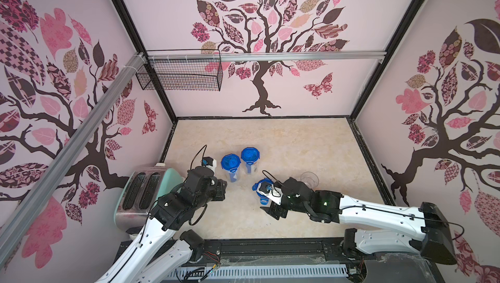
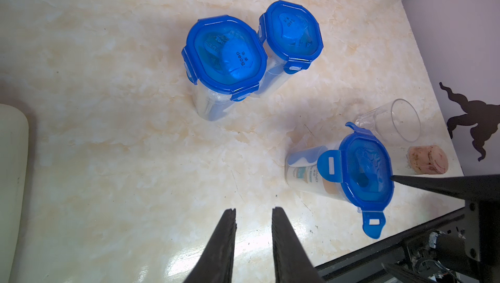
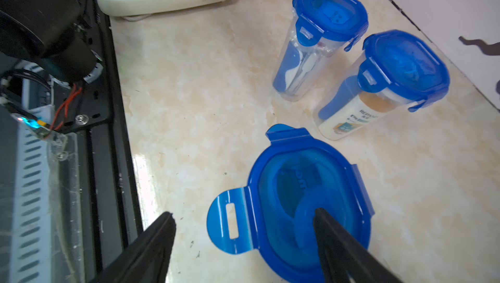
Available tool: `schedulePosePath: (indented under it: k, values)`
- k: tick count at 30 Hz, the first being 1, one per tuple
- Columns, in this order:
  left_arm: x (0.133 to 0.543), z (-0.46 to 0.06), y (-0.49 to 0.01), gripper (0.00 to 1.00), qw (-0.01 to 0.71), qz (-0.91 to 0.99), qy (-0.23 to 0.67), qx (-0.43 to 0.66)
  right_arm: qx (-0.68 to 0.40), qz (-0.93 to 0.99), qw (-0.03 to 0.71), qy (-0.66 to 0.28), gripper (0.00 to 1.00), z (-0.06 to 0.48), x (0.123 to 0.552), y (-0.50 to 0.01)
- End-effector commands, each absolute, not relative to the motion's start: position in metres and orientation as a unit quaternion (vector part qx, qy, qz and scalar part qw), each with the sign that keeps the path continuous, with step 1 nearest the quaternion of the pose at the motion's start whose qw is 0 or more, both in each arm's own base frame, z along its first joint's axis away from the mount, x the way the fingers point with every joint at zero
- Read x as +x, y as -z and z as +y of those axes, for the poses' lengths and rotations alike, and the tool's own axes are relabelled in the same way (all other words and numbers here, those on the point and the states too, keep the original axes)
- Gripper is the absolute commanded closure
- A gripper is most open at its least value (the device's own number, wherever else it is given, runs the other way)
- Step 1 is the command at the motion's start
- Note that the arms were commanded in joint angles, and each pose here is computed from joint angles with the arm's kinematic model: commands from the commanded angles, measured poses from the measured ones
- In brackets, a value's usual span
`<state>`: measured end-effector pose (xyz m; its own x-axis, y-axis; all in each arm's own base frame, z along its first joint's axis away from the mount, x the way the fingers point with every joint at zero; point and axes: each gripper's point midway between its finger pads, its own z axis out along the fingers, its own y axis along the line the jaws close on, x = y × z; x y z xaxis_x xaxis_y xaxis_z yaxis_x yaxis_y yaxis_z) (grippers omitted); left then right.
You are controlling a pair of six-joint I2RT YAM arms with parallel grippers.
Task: Take out toiletry kits
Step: Open the lid of the container.
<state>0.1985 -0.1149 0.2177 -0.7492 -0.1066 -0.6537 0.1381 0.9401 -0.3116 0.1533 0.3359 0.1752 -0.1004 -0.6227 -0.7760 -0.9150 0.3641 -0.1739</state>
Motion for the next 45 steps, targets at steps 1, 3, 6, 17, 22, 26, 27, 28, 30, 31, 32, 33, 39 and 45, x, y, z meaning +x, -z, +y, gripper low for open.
schedulePosePath:
  k: [1, 3, 6, 17, 22, 26, 27, 28, 30, 31, 32, 33, 39, 45]
  values:
    - [0.199, -0.113, -0.222, 0.72, 0.365, 0.914, 0.176, 0.009, -0.559, 0.707, 0.416, -0.117, 0.16, 0.334, 0.159, -0.175]
    - [0.199, -0.112, -0.221, 0.72, 0.365, 0.914, 0.177, 0.009, -0.558, 0.706, 0.422, -0.114, 0.16, 0.336, 0.161, -0.176]
    - [0.199, -0.113, -0.221, 0.72, 0.365, 0.914, 0.177, 0.009, -0.549, 0.705, 0.436, -0.107, 0.17, 0.336, 0.165, -0.180]
    - [0.199, -0.111, -0.222, 0.72, 0.368, 0.913, 0.178, 0.007, -0.551, 0.697, 0.447, -0.105, 0.25, 0.336, 0.164, -0.178]
    - [0.199, -0.112, -0.222, 0.72, 0.367, 0.913, 0.178, 0.008, -0.557, 0.691, 0.451, -0.097, 0.27, 0.337, 0.164, -0.176]
    - [0.200, -0.112, -0.222, 0.72, 0.368, 0.913, 0.178, 0.008, -0.566, 0.687, 0.449, -0.079, 0.28, 0.337, 0.166, -0.171]
    - [0.199, -0.112, -0.221, 0.72, 0.366, 0.913, 0.178, 0.009, -0.568, 0.686, 0.448, -0.077, 0.28, 0.336, 0.166, -0.170]
    - [0.199, -0.113, -0.222, 0.72, 0.366, 0.913, 0.179, 0.009, -0.567, 0.686, 0.449, -0.073, 0.28, 0.336, 0.167, -0.169]
    - [0.199, -0.113, -0.221, 0.72, 0.366, 0.913, 0.179, 0.009, -0.570, 0.685, 0.447, -0.070, 0.28, 0.337, 0.167, -0.167]
    - [0.200, -0.113, -0.221, 0.72, 0.365, 0.913, 0.179, 0.009, -0.573, 0.685, 0.445, -0.068, 0.29, 0.337, 0.166, -0.165]
    - [0.199, -0.113, -0.221, 0.72, 0.365, 0.914, 0.179, 0.010, -0.576, 0.684, 0.443, -0.068, 0.29, 0.337, 0.165, -0.164]
    - [0.200, -0.113, -0.221, 0.72, 0.366, 0.913, 0.179, 0.010, -0.578, 0.683, 0.441, -0.068, 0.29, 0.337, 0.165, -0.162]
    - [0.199, -0.113, -0.220, 0.72, 0.364, 0.914, 0.179, 0.010, -0.582, 0.680, 0.439, -0.073, 0.29, 0.338, 0.162, -0.160]
    - [0.200, -0.113, -0.221, 0.72, 0.365, 0.914, 0.179, 0.010, -0.576, 0.681, 0.448, -0.066, 0.34, 0.339, 0.166, -0.162]
